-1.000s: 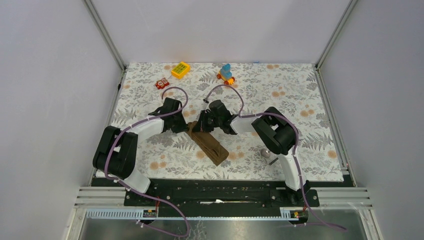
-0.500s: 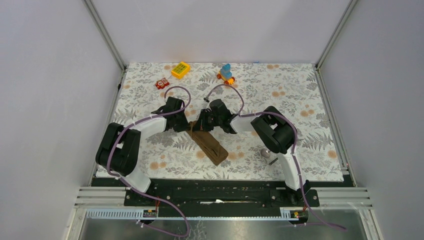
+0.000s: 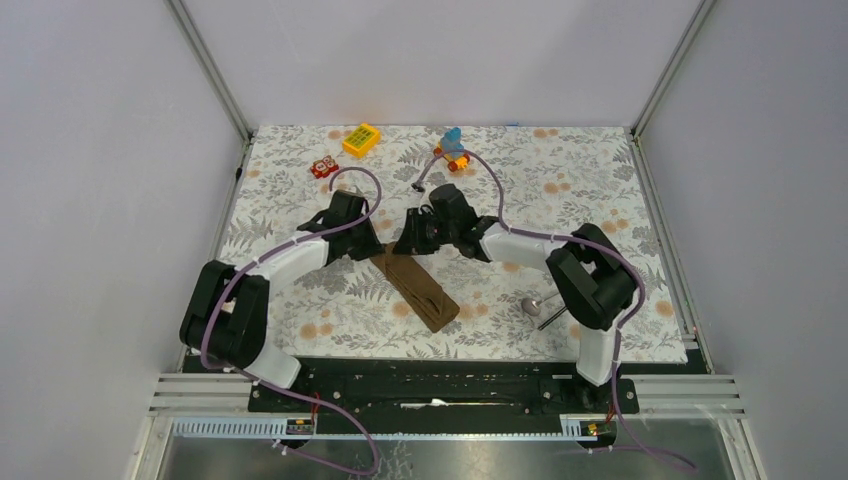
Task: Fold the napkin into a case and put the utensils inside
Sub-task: Smooth out the smaller rectangle-folded napkin at the center of the board, then pick up the smaller rectangle-folded napkin from the center of the board.
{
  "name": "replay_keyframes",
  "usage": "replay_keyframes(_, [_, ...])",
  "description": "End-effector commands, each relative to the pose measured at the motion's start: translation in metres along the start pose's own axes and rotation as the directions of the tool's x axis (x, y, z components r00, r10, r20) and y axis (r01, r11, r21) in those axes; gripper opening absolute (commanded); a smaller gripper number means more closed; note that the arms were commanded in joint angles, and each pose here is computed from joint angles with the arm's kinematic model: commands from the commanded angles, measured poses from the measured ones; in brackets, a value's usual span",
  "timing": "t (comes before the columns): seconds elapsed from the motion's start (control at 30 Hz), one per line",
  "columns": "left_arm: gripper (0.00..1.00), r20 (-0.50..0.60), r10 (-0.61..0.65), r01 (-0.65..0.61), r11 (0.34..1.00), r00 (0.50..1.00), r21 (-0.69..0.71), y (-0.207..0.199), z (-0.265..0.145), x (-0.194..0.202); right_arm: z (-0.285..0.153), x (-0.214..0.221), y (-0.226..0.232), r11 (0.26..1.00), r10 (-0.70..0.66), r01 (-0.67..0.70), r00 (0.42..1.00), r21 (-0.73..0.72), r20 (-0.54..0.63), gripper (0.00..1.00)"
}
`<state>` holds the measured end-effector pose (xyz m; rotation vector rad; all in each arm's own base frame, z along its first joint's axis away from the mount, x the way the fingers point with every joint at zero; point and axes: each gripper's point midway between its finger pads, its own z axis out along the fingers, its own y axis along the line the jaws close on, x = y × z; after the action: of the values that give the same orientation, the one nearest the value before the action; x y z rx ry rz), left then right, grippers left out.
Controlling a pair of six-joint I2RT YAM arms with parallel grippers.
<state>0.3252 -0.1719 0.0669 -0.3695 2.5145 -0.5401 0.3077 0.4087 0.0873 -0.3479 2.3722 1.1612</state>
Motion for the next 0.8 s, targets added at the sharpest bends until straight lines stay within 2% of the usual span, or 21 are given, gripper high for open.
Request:
replay_keyframes(0.0, [0.13, 0.012, 0.006, -0.007, 0.999, 1.000, 0.040, -0.013, 0.009, -0.010, -0.026, 0.005, -0.003, 0.996, -0.076, 0.077, 0.997, 0.035, -0.013, 0.25])
replay_keyframes(0.2, [0.13, -0.058, 0.002, 0.000, 0.999, 0.998, 0.036, -0.005, 0.039, 0.007, -0.041, 0.040, -0.018, 0.977, -0.192, 0.201, 0.975, 0.077, -0.112, 0.48])
replay_keyframes(0.33, [0.13, -0.077, 0.004, 0.001, 0.998, 0.997, 0.057, -0.004, 0.041, 0.016, -0.046, 0.069, -0.023, 0.905, -0.374, 0.403, 0.906, 0.135, -0.198, 0.61])
replay_keyframes(0.43, [0.13, -0.051, 0.005, -0.002, 0.998, 0.999, 0.061, -0.008, 0.027, 0.009, -0.044, 0.082, -0.021, 0.812, -0.502, 0.551, 0.828, 0.195, -0.248, 0.67])
replay_keyframes(0.57, [0.13, -0.004, -0.006, 0.006, 0.997, 1.000, 0.082, -0.016, -0.004, -0.009, -0.045, 0.074, -0.025, 0.671, -0.609, 0.654, 0.755, 0.349, -0.244, 0.73])
replay_keyframes(0.77, [0.13, 0.054, -0.065, 0.061, 0.995, 0.996, 0.077, -0.002, -0.045, -0.030, -0.036, 0.074, -0.027, 0.580, -0.666, 0.714, 0.693, 0.393, -0.276, 0.78])
